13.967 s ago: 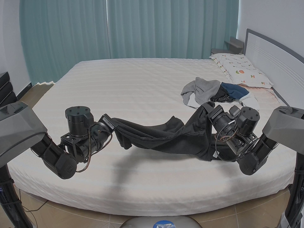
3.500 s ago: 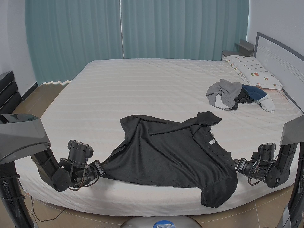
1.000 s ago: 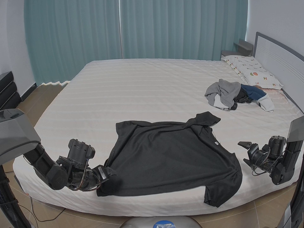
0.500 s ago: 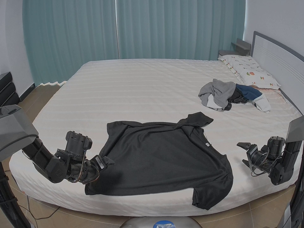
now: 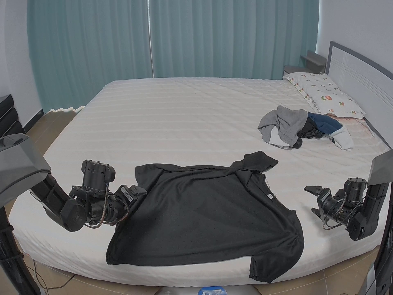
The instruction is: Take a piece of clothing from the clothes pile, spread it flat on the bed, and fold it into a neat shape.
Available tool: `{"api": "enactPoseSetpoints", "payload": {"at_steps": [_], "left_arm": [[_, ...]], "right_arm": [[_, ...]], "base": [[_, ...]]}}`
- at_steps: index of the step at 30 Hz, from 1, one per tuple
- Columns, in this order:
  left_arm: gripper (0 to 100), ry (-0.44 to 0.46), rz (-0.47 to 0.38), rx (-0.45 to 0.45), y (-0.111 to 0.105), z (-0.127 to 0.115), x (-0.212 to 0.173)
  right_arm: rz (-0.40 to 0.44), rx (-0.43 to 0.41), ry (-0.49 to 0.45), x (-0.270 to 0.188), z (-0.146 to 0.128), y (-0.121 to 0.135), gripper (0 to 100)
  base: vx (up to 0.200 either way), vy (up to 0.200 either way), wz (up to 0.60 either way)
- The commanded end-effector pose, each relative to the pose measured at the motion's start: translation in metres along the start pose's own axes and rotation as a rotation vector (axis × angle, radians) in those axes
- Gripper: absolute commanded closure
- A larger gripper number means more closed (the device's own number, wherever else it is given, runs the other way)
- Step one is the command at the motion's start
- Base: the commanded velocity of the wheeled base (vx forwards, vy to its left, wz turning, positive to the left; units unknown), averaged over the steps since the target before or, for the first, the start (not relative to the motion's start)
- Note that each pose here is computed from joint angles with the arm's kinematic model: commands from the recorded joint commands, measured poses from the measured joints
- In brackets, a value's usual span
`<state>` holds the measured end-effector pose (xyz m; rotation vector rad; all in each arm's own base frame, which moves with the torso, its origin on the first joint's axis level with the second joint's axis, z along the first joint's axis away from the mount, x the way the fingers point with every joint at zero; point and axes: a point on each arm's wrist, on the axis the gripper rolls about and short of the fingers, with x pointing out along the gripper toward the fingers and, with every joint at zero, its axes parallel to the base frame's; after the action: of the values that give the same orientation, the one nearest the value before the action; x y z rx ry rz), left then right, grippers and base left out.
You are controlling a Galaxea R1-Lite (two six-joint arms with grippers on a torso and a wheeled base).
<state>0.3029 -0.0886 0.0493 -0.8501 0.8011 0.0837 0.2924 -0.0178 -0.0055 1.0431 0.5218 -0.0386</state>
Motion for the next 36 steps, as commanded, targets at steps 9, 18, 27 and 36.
{"api": "enactPoseSetpoints", "payload": {"at_steps": [9,18,27,36], "left_arm": [[0,-0.101,-0.059,-0.072,-0.015,0.031,0.022],[0,-0.212,-0.079,-0.07,-0.012,0.086,0.079],[0,-0.231,-0.081,-0.04,-0.023,0.115,0.136],[0,-0.241,-0.09,-0.095,-0.031,0.121,0.168]], "right_arm": [[-0.006,-0.002,0.024,0.002,-0.006,-0.001,0],[-0.013,0.005,0.056,0.009,-0.016,-0.003,0],[-0.019,0.02,0.075,0.011,-0.019,-0.005,0],[0.002,0.014,0.072,0.013,-0.025,-0.007,0]], "base": [[0.0,0.0,0.0],[0.0,0.0,0.0],[0.0,0.0,0.0],[0.0,0.0,0.0]]}}
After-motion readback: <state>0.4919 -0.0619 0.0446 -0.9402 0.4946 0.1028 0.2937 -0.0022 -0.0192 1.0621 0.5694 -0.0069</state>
